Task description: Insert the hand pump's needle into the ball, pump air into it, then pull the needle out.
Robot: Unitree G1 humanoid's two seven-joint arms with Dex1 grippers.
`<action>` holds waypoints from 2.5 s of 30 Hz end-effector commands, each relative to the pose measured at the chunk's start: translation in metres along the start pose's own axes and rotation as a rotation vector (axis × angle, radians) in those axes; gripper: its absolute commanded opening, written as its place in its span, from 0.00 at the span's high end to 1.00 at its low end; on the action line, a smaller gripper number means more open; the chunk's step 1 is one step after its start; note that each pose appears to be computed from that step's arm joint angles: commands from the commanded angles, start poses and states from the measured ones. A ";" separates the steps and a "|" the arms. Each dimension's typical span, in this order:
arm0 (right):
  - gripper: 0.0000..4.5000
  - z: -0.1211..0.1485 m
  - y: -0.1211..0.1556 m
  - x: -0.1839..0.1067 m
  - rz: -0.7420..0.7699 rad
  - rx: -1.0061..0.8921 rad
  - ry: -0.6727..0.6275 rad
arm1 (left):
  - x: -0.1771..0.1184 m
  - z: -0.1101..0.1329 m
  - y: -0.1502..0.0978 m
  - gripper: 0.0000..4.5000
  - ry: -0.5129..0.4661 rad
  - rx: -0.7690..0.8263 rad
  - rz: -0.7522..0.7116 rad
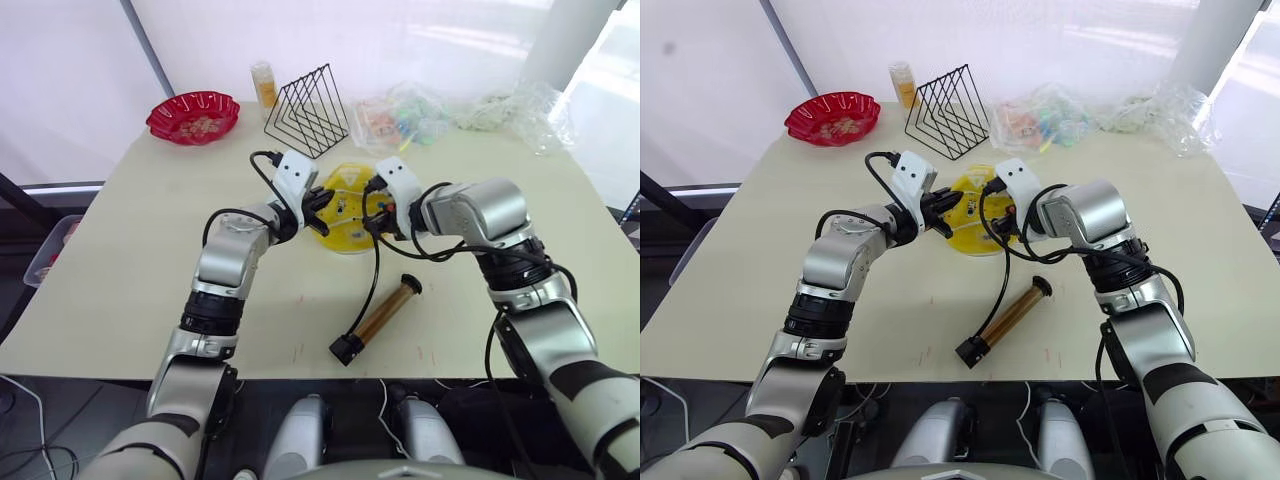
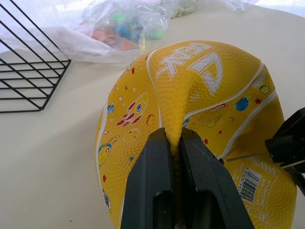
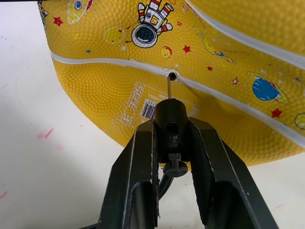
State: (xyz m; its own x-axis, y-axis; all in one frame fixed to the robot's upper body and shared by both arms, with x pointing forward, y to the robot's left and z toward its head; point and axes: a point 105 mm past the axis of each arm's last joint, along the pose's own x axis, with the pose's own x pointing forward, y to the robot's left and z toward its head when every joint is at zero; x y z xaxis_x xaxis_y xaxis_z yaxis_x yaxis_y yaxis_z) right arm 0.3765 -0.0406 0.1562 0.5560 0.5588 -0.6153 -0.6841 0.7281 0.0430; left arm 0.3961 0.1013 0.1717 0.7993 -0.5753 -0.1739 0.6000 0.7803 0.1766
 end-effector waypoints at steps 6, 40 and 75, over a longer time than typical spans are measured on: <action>0.91 0.005 -0.005 0.001 -0.025 -0.008 -0.021 | 0.003 -0.009 -0.007 1.00 0.026 -0.009 -0.024; 0.91 0.006 0.000 0.023 -0.050 0.004 0.052 | 0.004 -0.012 -0.021 1.00 0.023 -0.064 -0.076; 0.91 0.009 0.038 0.067 -0.004 -0.185 0.118 | 0.003 -0.031 -0.051 1.00 0.085 -0.207 -0.188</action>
State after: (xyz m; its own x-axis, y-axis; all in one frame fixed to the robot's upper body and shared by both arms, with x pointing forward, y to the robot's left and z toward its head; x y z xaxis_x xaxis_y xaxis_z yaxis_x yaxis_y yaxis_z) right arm 0.3963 0.0117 0.1294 0.5181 0.4757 -0.7109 -0.7337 0.6743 -0.0836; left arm 0.3874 0.1163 0.1544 0.8096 -0.5469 -0.2133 0.5655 0.8240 0.0336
